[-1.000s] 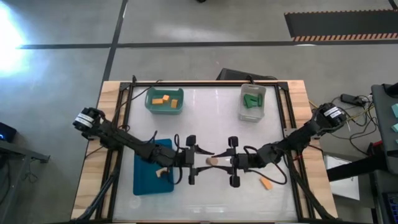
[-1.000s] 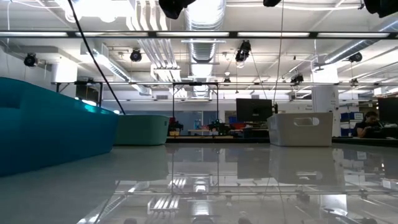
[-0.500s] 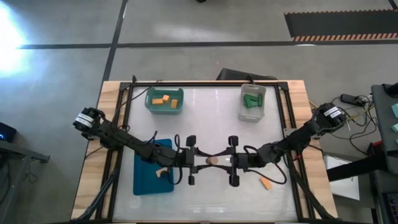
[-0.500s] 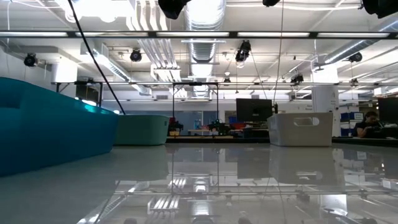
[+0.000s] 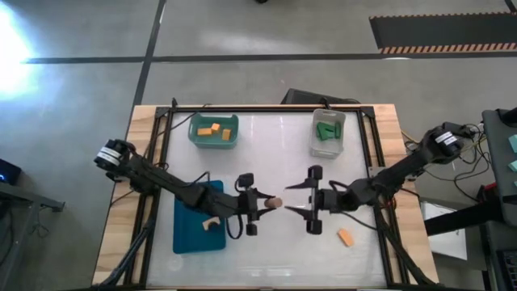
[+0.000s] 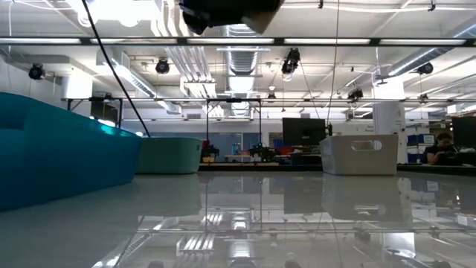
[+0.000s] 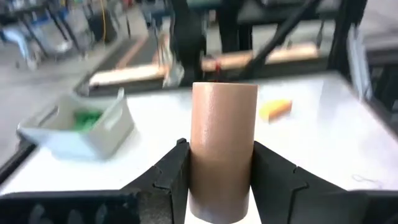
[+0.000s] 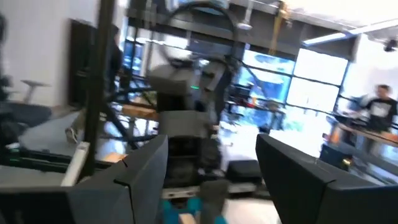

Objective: Sort & place blocks by color
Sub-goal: Put the light brown block into the blue bin

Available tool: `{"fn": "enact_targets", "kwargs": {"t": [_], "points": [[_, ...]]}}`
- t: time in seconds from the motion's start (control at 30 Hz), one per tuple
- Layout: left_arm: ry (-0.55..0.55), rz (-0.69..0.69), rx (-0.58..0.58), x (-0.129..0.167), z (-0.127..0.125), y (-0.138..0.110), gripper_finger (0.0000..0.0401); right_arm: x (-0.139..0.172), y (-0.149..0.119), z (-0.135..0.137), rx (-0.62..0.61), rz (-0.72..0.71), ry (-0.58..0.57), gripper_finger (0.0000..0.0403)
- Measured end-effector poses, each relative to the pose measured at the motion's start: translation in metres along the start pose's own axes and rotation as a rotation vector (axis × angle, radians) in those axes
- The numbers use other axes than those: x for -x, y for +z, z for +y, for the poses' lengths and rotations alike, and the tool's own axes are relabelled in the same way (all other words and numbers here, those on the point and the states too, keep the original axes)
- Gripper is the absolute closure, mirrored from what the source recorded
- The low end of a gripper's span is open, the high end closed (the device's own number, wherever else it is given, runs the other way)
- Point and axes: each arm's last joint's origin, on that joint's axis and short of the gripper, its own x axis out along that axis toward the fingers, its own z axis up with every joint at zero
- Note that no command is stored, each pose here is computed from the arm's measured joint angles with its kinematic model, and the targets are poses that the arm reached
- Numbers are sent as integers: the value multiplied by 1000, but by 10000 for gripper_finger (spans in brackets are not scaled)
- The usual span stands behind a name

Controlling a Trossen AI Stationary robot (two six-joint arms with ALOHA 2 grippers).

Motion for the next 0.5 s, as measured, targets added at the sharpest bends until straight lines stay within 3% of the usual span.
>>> {"fn": "enact_targets", "kwargs": {"t": [0.23,0.33,0.43,0.5], "points": [[6,427,-139,18,10,26,285,13,13,-13,-7,90,-47,173],[-66,644,-166,36,18,38,285,16,13,-15,-11,131,-46,177],[-116,862,-127,55,26,36,285,18,12,-16,-13,157,-45,179],[-130,996,-33,67,30,29,285,18,12,-16,-14,158,-47,179]]}}
